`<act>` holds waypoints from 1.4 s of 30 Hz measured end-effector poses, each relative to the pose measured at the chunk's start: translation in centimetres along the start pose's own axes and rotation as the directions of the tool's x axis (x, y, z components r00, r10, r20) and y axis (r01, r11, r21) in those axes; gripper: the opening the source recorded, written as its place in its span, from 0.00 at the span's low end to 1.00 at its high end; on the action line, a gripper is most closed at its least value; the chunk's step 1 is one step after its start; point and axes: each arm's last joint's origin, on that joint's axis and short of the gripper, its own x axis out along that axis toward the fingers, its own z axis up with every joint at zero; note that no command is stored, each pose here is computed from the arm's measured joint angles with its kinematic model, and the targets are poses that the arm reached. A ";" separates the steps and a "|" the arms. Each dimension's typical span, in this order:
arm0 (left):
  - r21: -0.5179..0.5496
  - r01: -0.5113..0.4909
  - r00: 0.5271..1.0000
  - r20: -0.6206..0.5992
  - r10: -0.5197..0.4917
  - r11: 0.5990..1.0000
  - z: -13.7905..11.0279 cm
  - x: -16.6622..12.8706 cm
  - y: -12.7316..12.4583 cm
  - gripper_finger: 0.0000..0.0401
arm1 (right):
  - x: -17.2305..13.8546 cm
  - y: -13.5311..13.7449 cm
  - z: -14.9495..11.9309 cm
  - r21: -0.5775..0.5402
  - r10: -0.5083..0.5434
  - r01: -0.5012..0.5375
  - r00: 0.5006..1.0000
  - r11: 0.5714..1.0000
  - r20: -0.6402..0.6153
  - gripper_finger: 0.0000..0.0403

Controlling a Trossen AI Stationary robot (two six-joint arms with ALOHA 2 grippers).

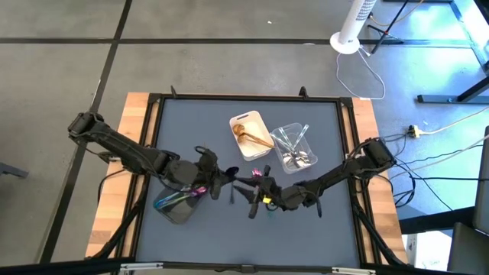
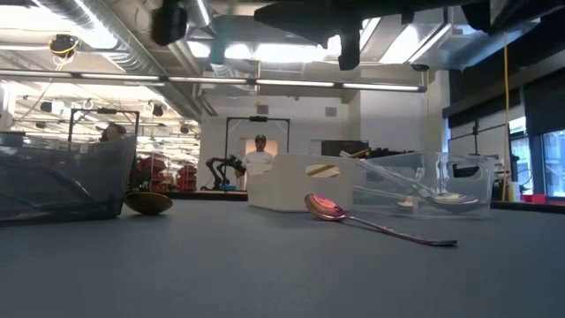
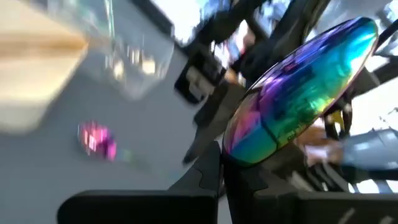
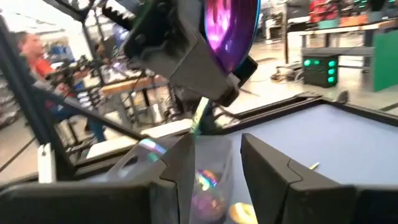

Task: Sort silverware by color (type)
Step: Put the iridescent spoon into the black bin

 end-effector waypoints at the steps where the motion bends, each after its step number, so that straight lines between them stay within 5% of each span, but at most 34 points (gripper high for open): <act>1: -0.017 -0.007 0.999 -0.037 0.007 1.000 -0.1 -0.3 0.2 0.01 | -0.2 0.2 -0.1 -0.006 0.018 -0.018 1.000 1.000 -0.011 0.30; 8: -0.179 -0.124 0.916 -0.398 0.043 0.976 -1.1 -2.2 1.7 0.00 | -1.6 1.6 -1.6 -0.086 0.082 -0.093 0.988 0.992 -0.129 0.30; 14: -0.266 -0.341 0.679 -0.733 0.040 0.902 -2.9 -3.8 2.6 0.01 | -1.9 1.7 -2.3 -0.108 0.110 -0.133 0.974 0.985 -0.196 0.30; 19: -0.212 -0.619 0.419 -0.904 0.090 0.756 -4.6 -5.5 3.5 0.01 | -2.0 1.7 -2.4 -0.113 0.113 -0.138 0.972 0.984 -0.207 0.30; 24: -0.136 -0.780 0.271 -0.953 0.133 0.611 -5.3 -6.7 4.0 0.01 | -2.0 1.7 -2.5 -0.116 0.111 -0.138 0.971 0.984 -0.213 0.30; 27: -0.119 -0.818 0.248 -0.956 0.159 0.562 -5.3 -7.0 4.3 0.01 | -2.0 1.7 -2.5 -0.118 0.110 -0.137 0.970 0.983 -0.216 0.30; 35: -0.148 -0.855 0.313 -0.912 0.266 0.497 -4.1 -6.4 5.7 0.01 | -2.0 1.7 -2.5 -0.118 0.109 -0.137 0.970 0.984 -0.215 0.30; 42: -0.124 -0.875 0.303 -0.894 0.330 0.467 -2.5 -6.0 7.5 0.01 | -2.0 1.7 -2.5 -0.118 0.110 -0.138 0.970 0.983 -0.216 0.30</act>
